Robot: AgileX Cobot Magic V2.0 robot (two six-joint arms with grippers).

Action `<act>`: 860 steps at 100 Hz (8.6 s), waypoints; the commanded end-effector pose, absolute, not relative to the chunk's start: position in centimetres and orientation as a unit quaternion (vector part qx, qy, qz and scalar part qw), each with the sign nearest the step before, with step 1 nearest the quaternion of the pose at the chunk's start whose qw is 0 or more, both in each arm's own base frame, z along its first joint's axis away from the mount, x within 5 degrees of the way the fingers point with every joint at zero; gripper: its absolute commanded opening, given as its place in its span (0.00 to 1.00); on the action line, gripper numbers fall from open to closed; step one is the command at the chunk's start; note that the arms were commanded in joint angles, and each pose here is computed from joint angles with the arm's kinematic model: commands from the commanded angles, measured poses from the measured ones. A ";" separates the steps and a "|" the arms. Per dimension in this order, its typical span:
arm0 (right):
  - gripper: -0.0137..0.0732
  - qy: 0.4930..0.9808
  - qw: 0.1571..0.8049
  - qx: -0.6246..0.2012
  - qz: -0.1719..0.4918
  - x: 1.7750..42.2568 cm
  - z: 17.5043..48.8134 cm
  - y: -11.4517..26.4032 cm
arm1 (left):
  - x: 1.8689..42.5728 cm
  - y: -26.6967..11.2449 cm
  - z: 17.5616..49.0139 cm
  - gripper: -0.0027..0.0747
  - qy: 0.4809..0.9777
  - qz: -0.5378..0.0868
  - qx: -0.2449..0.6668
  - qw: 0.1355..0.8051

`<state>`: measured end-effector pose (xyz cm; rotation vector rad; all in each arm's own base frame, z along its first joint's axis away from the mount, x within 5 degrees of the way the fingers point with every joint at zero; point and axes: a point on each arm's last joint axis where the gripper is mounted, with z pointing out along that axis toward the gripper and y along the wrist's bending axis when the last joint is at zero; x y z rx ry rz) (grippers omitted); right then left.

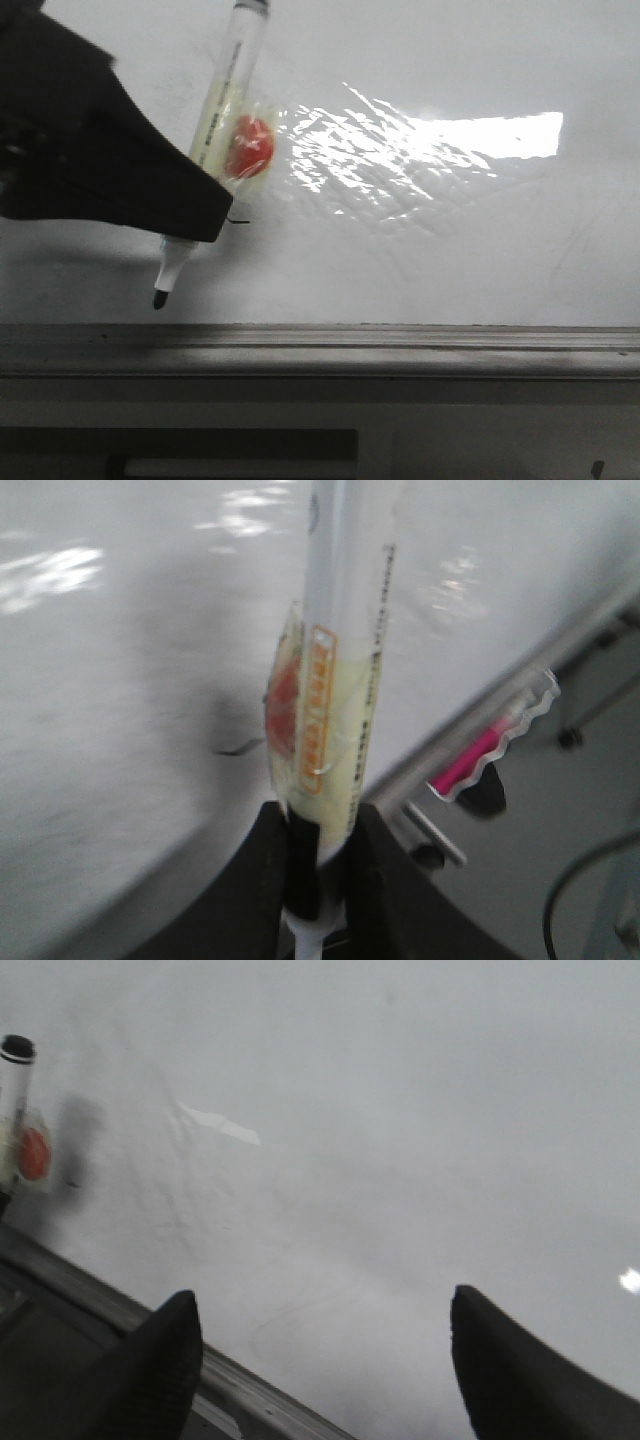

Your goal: Write number 9 on whiteboard

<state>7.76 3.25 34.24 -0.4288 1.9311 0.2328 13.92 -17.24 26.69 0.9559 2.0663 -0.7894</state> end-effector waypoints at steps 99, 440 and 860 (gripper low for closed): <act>0.69 0.715 0.437 -0.465 0.285 16.2 32.9 17.3 | 10.9 -16.4 30.8 0.01 0.587 -0.242 0.635 0.440; 0.11 0.669 0.657 -0.344 0.052 16.3 34.0 10.1 | 6.8 -6.5 36.1 0.01 0.652 -0.260 0.275 0.657; 0.09 0.588 0.682 -0.400 0.168 10.4 42.5 10.5 | 15.2 -18.5 27.7 0.01 0.805 -0.318 0.248 0.435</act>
